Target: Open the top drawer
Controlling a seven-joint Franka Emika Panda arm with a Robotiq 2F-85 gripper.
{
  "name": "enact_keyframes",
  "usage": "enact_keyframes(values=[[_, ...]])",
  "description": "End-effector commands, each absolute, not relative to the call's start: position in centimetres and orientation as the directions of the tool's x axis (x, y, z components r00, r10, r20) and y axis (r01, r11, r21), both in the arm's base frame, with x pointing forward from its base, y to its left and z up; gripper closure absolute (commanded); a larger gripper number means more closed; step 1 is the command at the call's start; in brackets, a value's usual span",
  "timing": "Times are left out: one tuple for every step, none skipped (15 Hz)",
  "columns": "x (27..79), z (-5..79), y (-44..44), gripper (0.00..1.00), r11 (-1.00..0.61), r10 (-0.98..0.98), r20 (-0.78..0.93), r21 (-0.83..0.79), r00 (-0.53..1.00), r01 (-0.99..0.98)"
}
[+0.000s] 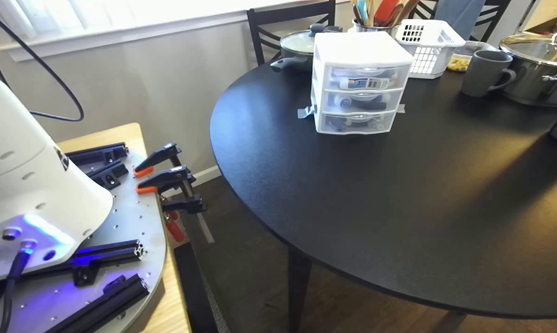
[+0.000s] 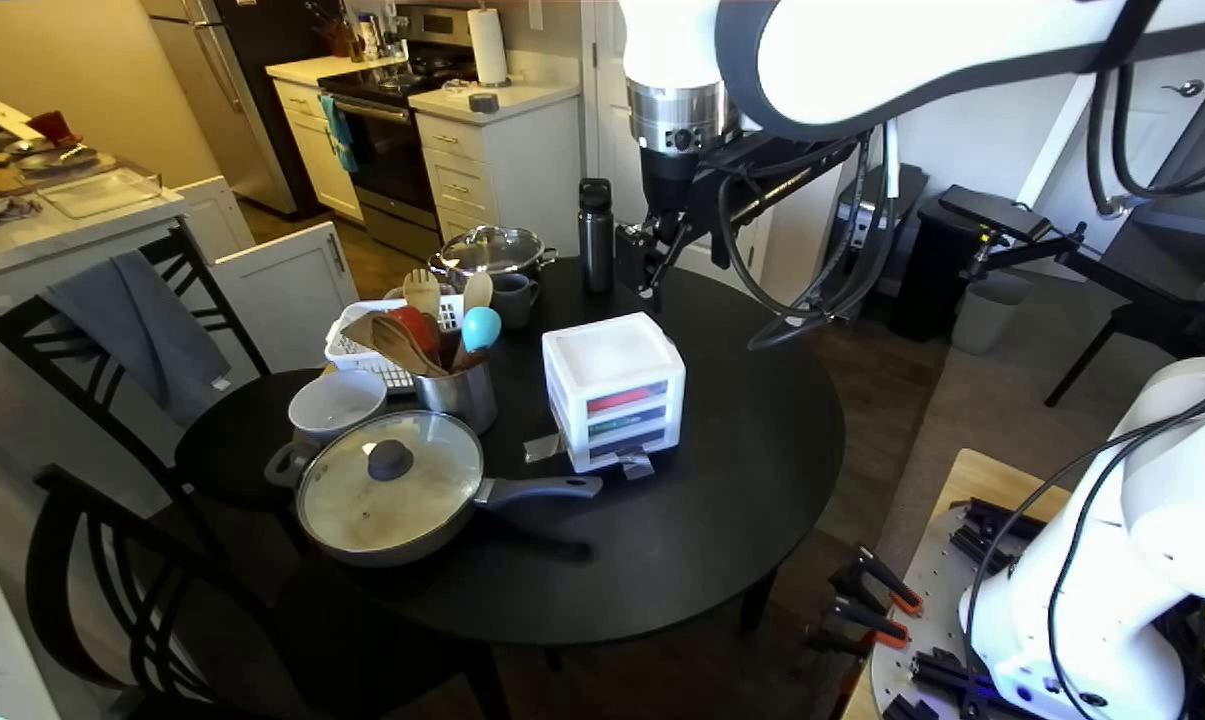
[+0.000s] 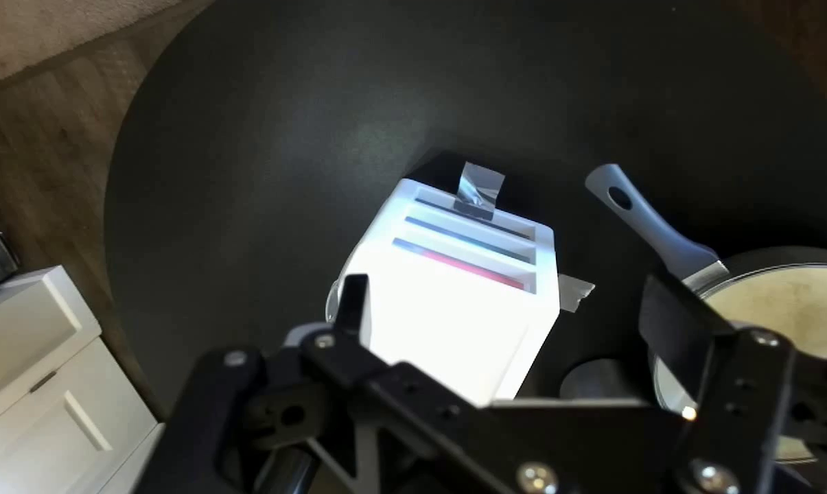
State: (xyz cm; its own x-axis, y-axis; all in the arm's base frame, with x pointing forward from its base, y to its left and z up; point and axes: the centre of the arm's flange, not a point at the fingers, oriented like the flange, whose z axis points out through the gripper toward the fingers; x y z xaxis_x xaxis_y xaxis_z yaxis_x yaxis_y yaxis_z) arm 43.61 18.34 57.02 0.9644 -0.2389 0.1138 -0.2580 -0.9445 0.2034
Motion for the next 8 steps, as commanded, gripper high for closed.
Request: enact_keyframes(values=[[43.0,56.5,17.1,0.00,-0.971,-0.200,0.066,0.120,0.978,-0.207],[42.6,55.8,15.5,0.00,-0.984,-0.166,0.058,0.052,0.984,-0.169],[42.6,55.3,14.5,0.00,-0.988,-0.152,0.060,0.007,0.987,-0.152],[42.6,54.2,12.5,0.00,-0.989,-0.142,0.059,-0.048,0.988,-0.139],[42.6,53.3,10.7,0.00,-0.986,-0.137,0.051,-0.102,0.989,-0.131],[42.6,52.1,8.2,0.00,-0.978,-0.143,0.044,-0.159,0.989,-0.134],[42.4,50.8,6.3,0.00,-0.969,-0.139,0.044,-0.214,0.989,-0.126],[42.2,49.5,4.1,0.00,-0.955,-0.139,0.042,-0.269,0.989,-0.123]])
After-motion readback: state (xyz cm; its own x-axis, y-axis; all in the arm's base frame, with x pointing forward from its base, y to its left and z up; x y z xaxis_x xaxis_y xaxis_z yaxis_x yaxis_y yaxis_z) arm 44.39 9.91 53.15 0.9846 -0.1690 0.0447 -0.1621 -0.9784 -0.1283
